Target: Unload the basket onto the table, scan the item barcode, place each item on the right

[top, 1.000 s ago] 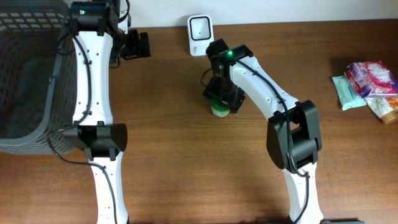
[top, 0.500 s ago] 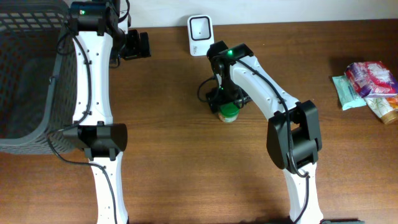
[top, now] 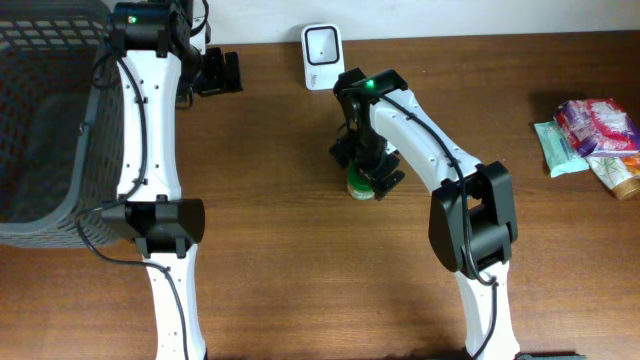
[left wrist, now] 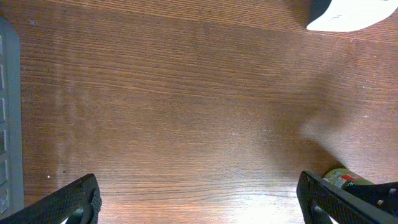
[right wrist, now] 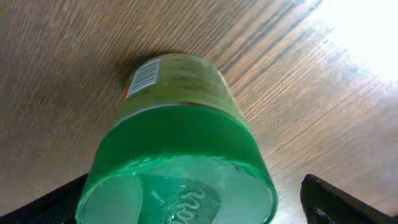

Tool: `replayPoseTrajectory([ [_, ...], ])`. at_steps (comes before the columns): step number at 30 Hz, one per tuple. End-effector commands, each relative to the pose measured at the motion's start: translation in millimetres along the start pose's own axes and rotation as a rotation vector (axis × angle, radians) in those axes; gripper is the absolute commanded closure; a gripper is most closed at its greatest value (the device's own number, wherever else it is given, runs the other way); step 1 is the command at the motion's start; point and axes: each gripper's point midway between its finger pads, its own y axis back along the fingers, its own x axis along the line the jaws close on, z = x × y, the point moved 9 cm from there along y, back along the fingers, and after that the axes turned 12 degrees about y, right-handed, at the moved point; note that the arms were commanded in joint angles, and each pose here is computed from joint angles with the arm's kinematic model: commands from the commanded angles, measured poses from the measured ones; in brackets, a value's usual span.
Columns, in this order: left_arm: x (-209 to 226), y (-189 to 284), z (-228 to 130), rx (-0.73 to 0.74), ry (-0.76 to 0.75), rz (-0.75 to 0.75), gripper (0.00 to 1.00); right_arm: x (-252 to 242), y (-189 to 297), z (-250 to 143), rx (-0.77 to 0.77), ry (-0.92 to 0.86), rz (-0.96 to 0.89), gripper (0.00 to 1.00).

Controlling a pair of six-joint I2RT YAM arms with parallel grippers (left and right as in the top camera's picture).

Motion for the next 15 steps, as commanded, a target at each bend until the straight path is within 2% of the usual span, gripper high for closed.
replayPoseTrajectory([
  [1, 0, 4, 0, -0.007, 0.001, 0.002, 0.01, 4, 5, 6, -0.083, -0.135, 0.008, 0.01],
  [3, 0, 4, -1, -0.007, 0.001, 0.001, 0.01, 7, 5, 9, -0.108, -0.133, 0.03, 0.01],
  [5, 0, 4, 0, -0.007, 0.001, 0.001, 0.01, 8, 6, 11, -0.125, -0.117, 0.033, 0.18],
  [9, 0, 4, 0, -0.007, 0.001, 0.002, 0.01, 7, 5, 9, -0.119, -0.069, 0.017, 0.25],
  [10, 0, 4, -1, -0.007, 0.001, 0.001, 0.01, 7, 5, 9, -0.123, 0.012, 0.015, 0.25],
  [12, 1, 4, 0, -0.007, 0.002, 0.001, 0.01, 7, 6, 10, -0.123, 0.165, 0.005, 0.35],
  [15, -1, 4, -1, -0.007, -0.001, 0.0, 0.01, 12, 19, 12, -0.156, 0.45, 0.028, 0.38],
])
